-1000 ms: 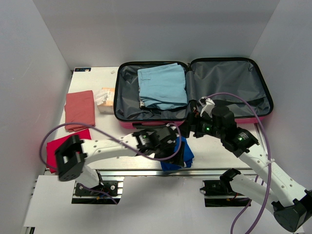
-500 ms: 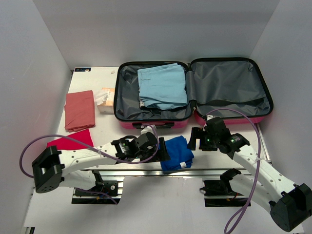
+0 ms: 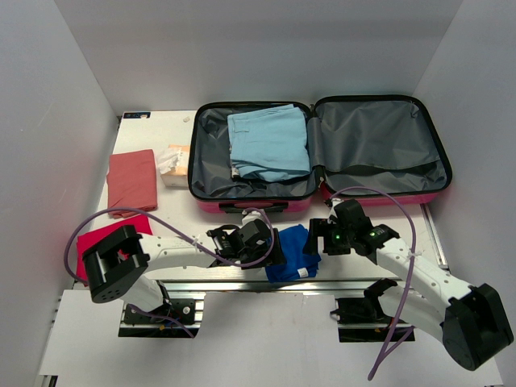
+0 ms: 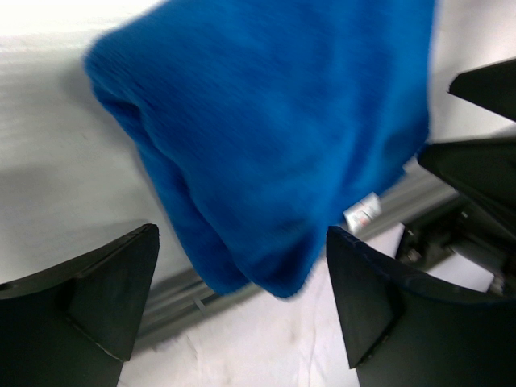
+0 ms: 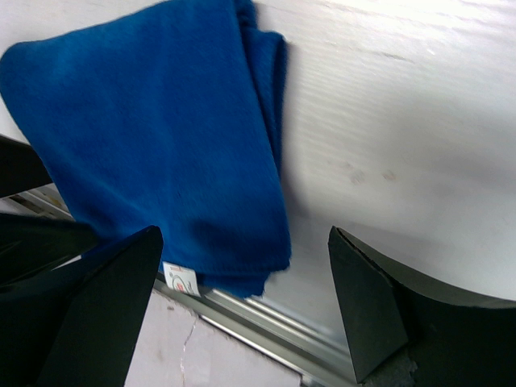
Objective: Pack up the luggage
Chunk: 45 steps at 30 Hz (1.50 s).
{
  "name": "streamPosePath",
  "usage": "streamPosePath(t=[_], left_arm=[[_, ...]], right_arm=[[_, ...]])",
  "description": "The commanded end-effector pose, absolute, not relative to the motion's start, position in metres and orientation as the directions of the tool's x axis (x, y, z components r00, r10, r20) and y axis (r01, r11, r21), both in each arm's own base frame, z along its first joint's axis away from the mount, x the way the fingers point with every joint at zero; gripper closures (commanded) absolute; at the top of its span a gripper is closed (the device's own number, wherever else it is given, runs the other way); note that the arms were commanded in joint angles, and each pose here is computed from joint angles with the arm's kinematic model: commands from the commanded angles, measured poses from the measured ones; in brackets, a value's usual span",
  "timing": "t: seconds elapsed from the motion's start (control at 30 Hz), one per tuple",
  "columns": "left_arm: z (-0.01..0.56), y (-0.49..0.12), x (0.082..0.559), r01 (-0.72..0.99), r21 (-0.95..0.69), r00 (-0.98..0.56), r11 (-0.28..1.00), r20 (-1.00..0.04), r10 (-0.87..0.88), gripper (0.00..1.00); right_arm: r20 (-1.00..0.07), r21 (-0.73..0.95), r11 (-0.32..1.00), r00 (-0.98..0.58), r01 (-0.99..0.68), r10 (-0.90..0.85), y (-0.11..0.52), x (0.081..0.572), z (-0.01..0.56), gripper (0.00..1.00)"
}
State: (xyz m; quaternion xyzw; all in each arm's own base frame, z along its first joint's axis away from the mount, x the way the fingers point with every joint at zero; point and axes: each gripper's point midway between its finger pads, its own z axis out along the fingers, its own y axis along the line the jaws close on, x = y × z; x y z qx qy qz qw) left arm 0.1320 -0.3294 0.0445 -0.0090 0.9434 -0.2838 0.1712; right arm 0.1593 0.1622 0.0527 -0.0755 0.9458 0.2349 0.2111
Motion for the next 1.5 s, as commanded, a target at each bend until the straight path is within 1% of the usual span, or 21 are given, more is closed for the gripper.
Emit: streamPosePath(t=[0.0, 0.13, 0.23, 0.27, 0.33, 0.37, 0.4, 0.47, 0.5, 0.57, 0.6, 0.67, 0.73, 0.77, 0.87, 0.97, 1.1, 1.13, 1.2, 1.3, 1.47], left_arm=[[0.042, -0.338, 0.135, 0.078, -0.568, -0.945, 0.819, -0.305, -0.121, 0.09], [0.029, -0.333, 0.134, 0.063, -0.532, -0.953, 0.844, -0.283, -0.107, 0.2], [0.023, -0.332, 0.133, 0.06, -0.528, -0.955, 0.847, -0.276, -0.104, 0.33], [0.023, -0.336, 0.133, 0.067, -0.538, -0.956, 0.84, -0.276, -0.101, 0.4], [0.024, -0.343, 0.135, 0.087, -0.545, -0.955, 0.834, -0.283, -0.085, 0.5], [0.026, -0.347, 0.138, 0.098, -0.549, -0.953, 0.83, -0.292, -0.08, 0.6], [0.028, -0.352, 0.134, 0.126, -0.56, -0.958, 0.819, -0.283, -0.046, 0.64], [0.035, -0.362, 0.139, 0.154, -0.563, -0.954, 0.812, -0.3, -0.027, 0.72], [0.036, -0.364, 0.14, 0.174, -0.557, -0.95, 0.812, -0.312, -0.01, 0.82], [0.046, -0.371, 0.147, 0.193, -0.549, -0.943, 0.813, -0.333, -0.001, 0.99], [0.051, -0.374, 0.149, 0.221, -0.542, -0.936, 0.811, -0.351, 0.021, 1.0], [0.076, -0.385, 0.158, 0.262, -0.547, -0.919, 0.795, -0.392, 0.033, 1.0], [0.1, -0.392, 0.162, 0.334, -0.525, -0.883, 0.782, -0.466, 0.065, 1.0], [0.126, -0.397, 0.165, 0.356, -0.537, -0.867, 0.764, -0.495, 0.056, 1.0], [0.168, -0.399, 0.174, 0.415, -0.531, -0.818, 0.739, -0.573, 0.049, 1.0], [0.221, -0.395, 0.196, 0.488, -0.508, -0.727, 0.71, -0.686, 0.008, 1.0], [0.28, -0.389, 0.229, 0.506, -0.423, -0.594, 0.751, -0.803, -0.052, 1.0], [0.285, -0.381, 0.24, 0.491, -0.378, -0.563, 0.785, -0.826, -0.045, 1.0], [0.303, -0.379, 0.257, 0.477, -0.361, -0.523, 0.801, -0.849, -0.071, 1.0], [0.315, -0.372, 0.283, 0.463, -0.341, -0.481, 0.818, -0.872, -0.091, 1.0], [0.297, -0.375, 0.313, 0.464, -0.372, -0.541, 0.804, -0.838, -0.076, 1.0]], right_arm=[[-0.46, 0.468, 0.827, -0.885, -0.311, -0.072, 0.179, 0.163, 0.049, 0.12], [-0.402, 0.474, 0.831, -0.911, -0.291, -0.09, 0.179, 0.155, 0.033, 0.16], [-0.384, 0.511, 0.804, -0.917, -0.304, -0.103, 0.185, 0.147, 0.03, 0.21], [-0.387, 0.517, 0.796, -0.916, -0.314, -0.109, 0.186, 0.146, 0.031, 0.22], [-0.393, 0.53, 0.78, -0.911, -0.335, -0.124, 0.19, 0.145, 0.032, 0.3], [-0.403, 0.536, 0.764, -0.904, -0.359, -0.141, 0.192, 0.145, 0.034, 0.35], [-0.414, 0.564, 0.73, -0.897, -0.386, -0.155, 0.199, 0.143, 0.038, 0.47], [-0.428, 0.583, 0.695, -0.886, -0.42, -0.177, 0.205, 0.141, 0.041, 0.54], [-0.427, 0.59, 0.68, -0.883, -0.435, -0.194, 0.207, 0.138, 0.042, 0.67], [-0.443, 0.587, 0.673, -0.874, -0.45, -0.198, 0.209, 0.141, 0.047, 0.8], [-0.463, 0.582, 0.67, -0.865, -0.461, -0.193, 0.21, 0.144, 0.053, 0.88], [-0.497, 0.575, 0.663, -0.849, -0.479, -0.181, 0.213, 0.15, 0.07, 1.0], [-0.538, 0.561, 0.661, -0.826, -0.498, -0.165, 0.213, 0.154, 0.094, 1.0], [-0.592, 0.541, 0.66, -0.794, -0.521, -0.141, 0.216, 0.166, 0.119, 1.0], [-0.681, 0.5, 0.664, -0.726, -0.556, -0.095, 0.218, 0.182, 0.173, 1.0], [-0.726, 0.469, 0.69, -0.685, -0.552, -0.055, 0.219, 0.201, 0.205, 1.0], [-0.795, 0.437, 0.71, -0.606, -0.552, 0.019, 0.234, 0.247, 0.263, 1.0], [-0.801, 0.421, 0.741, -0.598, -0.524, 0.032, 0.234, 0.262, 0.265, 1.0], [-0.837, 0.397, 0.749, -0.544, -0.53, 0.059, 0.237, 0.278, 0.295, 1.0], [-0.855, 0.366, 0.782, -0.513, -0.504, 0.07, 0.238, 0.3, 0.306, 1.0], [-0.839, 0.37, 0.794, -0.54, -0.482, 0.063, 0.246, 0.317, 0.298, 1.0]])
